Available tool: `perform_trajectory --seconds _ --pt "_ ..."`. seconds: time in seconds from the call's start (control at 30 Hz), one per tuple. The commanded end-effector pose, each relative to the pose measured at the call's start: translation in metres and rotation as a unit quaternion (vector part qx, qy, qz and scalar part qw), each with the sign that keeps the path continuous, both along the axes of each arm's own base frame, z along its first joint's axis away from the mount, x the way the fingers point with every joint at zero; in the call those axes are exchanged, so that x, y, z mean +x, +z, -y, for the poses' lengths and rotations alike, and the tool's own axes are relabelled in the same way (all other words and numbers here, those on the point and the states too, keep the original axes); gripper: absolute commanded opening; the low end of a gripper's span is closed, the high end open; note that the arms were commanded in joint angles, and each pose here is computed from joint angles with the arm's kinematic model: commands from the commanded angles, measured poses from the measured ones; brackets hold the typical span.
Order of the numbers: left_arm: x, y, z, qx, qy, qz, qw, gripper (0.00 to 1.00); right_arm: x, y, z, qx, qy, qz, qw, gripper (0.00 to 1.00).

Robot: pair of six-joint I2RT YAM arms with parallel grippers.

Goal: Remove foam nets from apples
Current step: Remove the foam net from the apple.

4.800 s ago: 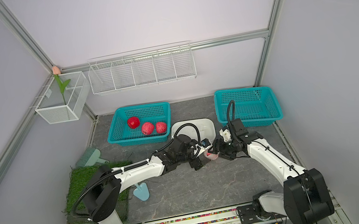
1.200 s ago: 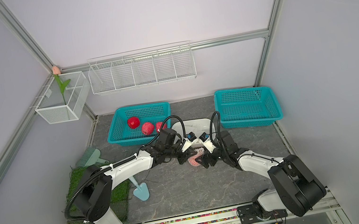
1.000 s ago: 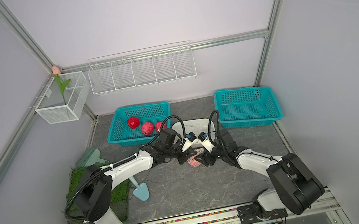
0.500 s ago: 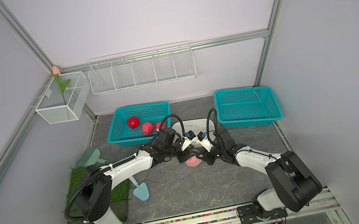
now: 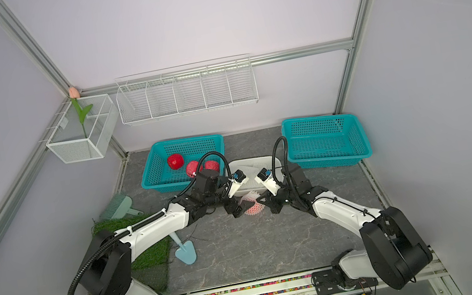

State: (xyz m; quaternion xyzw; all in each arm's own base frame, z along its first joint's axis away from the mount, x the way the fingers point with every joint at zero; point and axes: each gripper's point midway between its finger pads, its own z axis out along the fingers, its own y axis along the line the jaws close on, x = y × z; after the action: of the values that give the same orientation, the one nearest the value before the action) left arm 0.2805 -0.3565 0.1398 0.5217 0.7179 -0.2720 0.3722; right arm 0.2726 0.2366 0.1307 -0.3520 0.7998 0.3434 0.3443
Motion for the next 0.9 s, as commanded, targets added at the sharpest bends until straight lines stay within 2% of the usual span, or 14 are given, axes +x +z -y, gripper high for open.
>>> perform_trajectory --seconds 0.0,0.1,0.43,0.87 --pt "-0.015 -0.011 0.003 0.003 -0.047 -0.011 0.999 0.99 -0.001 0.011 -0.001 -0.008 0.013 0.016 1.0 0.07" --pt "-0.013 -0.02 0.006 0.004 -0.05 -0.016 0.999 0.99 -0.001 0.013 -0.003 -0.01 0.02 0.015 1.0 0.06" --pt "-0.015 -0.017 0.03 -0.012 -0.085 -0.025 0.996 0.99 0.002 0.007 -0.01 -0.005 0.029 -0.014 0.999 0.06" --pt "-0.018 -0.017 0.037 -0.012 -0.105 -0.038 0.994 0.78 0.001 0.012 -0.012 -0.011 0.036 -0.006 0.999 0.07"
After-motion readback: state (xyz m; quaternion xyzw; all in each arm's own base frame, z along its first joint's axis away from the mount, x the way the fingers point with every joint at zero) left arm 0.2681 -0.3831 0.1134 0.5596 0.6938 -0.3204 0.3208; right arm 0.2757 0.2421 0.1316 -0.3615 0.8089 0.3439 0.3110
